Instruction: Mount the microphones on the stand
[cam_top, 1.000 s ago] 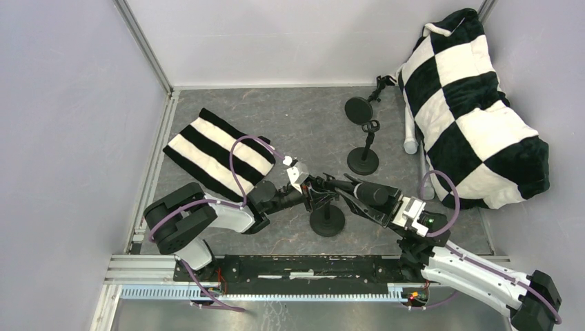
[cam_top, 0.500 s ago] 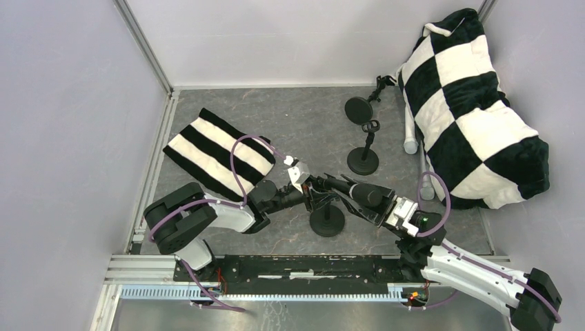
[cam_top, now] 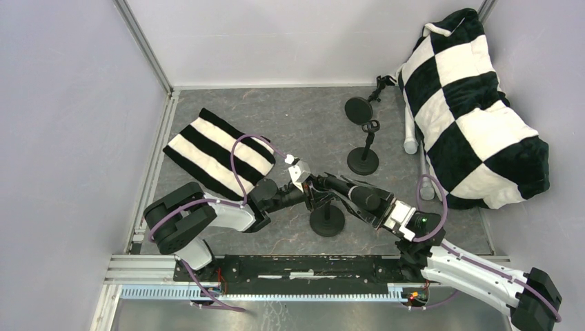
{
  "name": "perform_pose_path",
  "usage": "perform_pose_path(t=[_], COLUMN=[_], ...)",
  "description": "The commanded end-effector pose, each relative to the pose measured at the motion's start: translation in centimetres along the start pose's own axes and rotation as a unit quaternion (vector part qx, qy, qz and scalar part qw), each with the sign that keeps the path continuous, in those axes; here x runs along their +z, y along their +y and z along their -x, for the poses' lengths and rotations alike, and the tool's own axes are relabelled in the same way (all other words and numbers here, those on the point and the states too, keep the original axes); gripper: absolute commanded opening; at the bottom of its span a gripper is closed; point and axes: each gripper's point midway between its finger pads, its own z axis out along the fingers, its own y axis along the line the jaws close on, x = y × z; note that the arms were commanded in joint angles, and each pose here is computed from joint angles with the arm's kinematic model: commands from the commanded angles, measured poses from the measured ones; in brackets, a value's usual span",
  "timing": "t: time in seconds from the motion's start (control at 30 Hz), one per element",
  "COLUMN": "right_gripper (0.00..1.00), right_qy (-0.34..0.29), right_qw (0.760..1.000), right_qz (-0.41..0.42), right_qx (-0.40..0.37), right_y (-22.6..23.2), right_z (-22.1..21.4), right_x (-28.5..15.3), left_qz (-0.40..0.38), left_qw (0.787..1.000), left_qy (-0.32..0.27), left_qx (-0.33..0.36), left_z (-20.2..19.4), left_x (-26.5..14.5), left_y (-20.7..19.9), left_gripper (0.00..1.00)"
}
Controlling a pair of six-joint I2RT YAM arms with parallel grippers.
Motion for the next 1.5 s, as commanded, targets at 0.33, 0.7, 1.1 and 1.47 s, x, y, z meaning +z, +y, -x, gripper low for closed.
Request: perform_pose_path(t=[0.33,0.7,1.1,1.47], right_gripper=[0.0,0.0,0.0,0.0], right_qy=[0.126,0.161,0.189,0.213], right_qw=[0.992,0.986,0.979,0.973], right_qz=[0.024,0.026,0.033,0.036], right_qx=[0.004,0.015,0.065,0.084], right_y=[2.1,2.6,3.2,3.3], right_z=[-7.7,-10.0,-11.6,-13.2], right_x=[-2.6,-3.6,-4.1,-5.1], left_qz=[-0.021,-0.023,-0.028,-0.031], left_qw=[0.997,0.997,0.997,0.997], left_qy=[0.052,0.058,0.059,0.059], left_qx=[-0.044,-0.04,-0.038,-0.036], left_z=[-2.4,-2.6,-2.6,-2.6], left_x=[0.0,-0.2,-0.2,-0.1], left_y=[-1.2,-1.3,-1.4,-1.5], left_gripper=[0.02,0.02,0.02,0.02])
